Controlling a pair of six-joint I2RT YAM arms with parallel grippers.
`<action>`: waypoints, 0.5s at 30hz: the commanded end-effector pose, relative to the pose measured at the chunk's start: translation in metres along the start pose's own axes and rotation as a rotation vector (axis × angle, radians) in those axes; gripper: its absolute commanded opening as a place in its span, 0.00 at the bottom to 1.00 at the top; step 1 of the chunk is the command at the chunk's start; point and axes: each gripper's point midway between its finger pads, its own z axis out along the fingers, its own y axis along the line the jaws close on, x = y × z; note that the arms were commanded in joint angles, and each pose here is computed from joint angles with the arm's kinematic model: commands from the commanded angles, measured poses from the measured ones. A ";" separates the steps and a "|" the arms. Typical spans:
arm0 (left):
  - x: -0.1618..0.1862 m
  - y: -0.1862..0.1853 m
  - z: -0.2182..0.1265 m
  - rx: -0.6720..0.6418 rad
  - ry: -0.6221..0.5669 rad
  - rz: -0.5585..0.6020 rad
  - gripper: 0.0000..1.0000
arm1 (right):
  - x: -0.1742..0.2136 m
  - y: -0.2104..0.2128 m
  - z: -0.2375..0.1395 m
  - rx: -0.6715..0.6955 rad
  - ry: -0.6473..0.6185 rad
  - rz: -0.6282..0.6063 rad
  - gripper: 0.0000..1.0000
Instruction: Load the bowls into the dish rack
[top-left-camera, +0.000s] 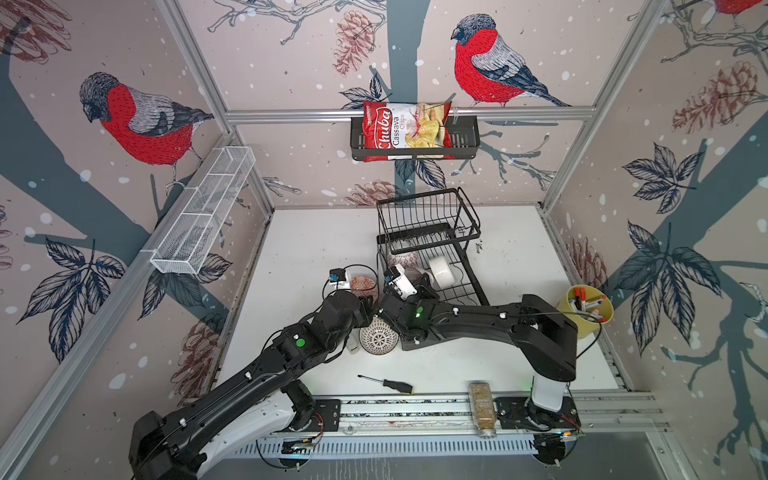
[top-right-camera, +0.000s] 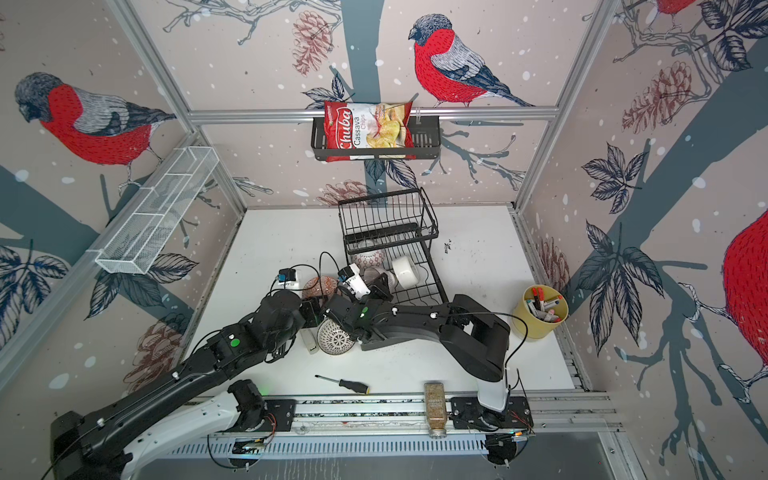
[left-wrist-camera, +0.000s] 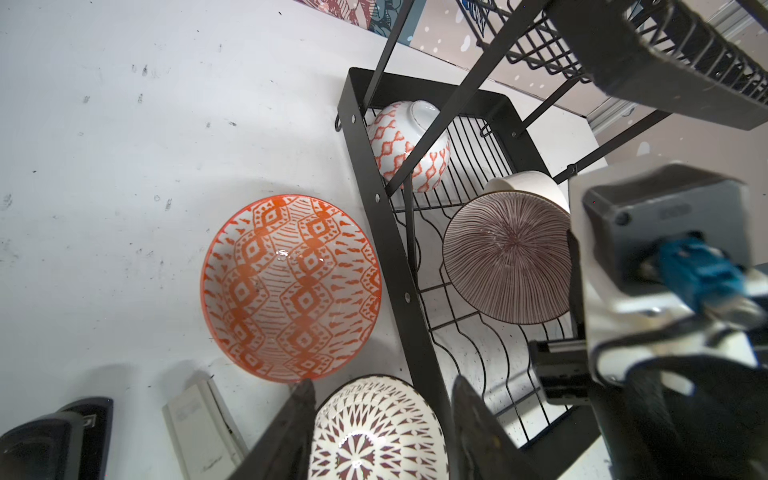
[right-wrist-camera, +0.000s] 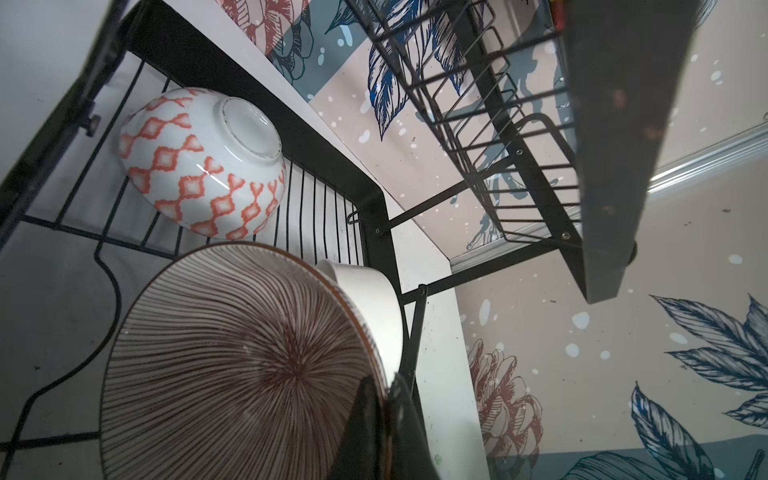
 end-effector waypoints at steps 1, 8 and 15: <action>-0.003 -0.004 -0.001 0.024 -0.012 -0.013 0.53 | -0.007 -0.010 0.003 0.070 -0.010 0.006 0.00; -0.003 -0.002 -0.003 0.025 -0.017 -0.017 0.53 | -0.006 -0.008 0.014 0.091 0.009 -0.016 0.00; -0.002 -0.002 -0.002 0.026 -0.012 -0.018 0.53 | -0.003 -0.010 0.024 0.124 0.031 -0.040 0.00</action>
